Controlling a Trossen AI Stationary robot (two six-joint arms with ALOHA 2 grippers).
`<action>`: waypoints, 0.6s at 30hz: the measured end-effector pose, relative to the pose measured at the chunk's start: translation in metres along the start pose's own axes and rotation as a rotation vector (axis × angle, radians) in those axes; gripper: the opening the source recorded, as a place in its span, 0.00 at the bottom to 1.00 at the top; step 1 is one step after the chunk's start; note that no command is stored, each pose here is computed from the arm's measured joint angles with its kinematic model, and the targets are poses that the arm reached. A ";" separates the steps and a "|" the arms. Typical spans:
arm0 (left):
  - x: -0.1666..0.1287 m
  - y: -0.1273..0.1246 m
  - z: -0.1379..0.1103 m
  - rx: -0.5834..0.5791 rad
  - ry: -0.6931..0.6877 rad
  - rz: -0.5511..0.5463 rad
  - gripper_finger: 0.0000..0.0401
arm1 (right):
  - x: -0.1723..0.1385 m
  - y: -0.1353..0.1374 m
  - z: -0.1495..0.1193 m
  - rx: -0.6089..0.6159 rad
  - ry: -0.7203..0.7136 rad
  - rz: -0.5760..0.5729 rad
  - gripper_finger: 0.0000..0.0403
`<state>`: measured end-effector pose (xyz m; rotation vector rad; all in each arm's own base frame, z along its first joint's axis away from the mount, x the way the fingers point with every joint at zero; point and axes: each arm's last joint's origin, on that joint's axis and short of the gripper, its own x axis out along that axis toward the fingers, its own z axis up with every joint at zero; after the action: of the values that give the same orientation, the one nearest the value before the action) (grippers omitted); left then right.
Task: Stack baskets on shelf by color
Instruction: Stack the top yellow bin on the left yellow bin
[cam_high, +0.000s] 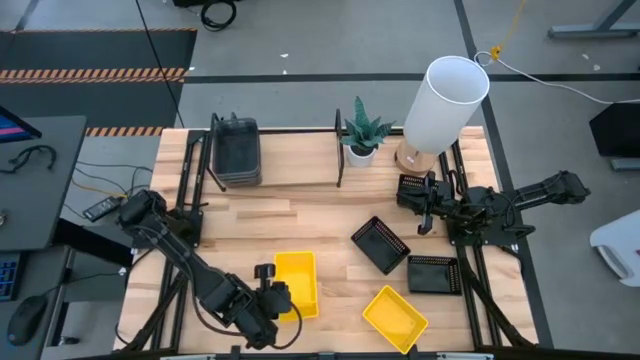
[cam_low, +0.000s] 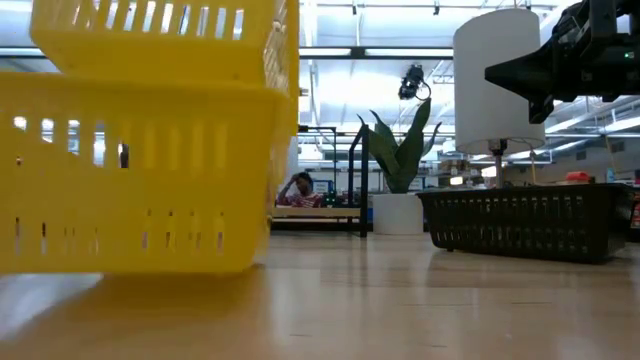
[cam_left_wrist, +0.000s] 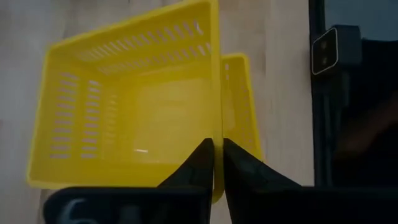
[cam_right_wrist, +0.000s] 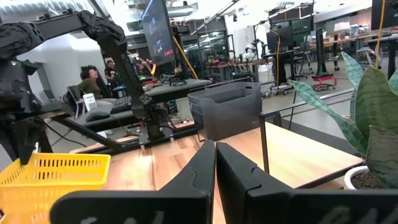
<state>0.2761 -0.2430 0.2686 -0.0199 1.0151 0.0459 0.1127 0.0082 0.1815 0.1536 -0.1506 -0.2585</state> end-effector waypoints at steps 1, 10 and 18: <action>0.002 -0.001 0.000 -0.003 0.002 -0.004 0.08 | 0.000 0.000 0.000 0.000 0.000 0.000 0.05; 0.020 -0.005 -0.003 0.008 0.055 0.000 0.08 | 0.000 0.000 0.000 0.000 0.000 0.000 0.05; 0.023 -0.006 -0.002 0.011 0.021 0.031 0.34 | 0.000 0.000 0.000 0.000 0.000 0.000 0.05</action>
<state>0.2867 -0.2483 0.2483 0.0056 1.0368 0.0678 0.1127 0.0082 0.1815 0.1537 -0.1509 -0.2582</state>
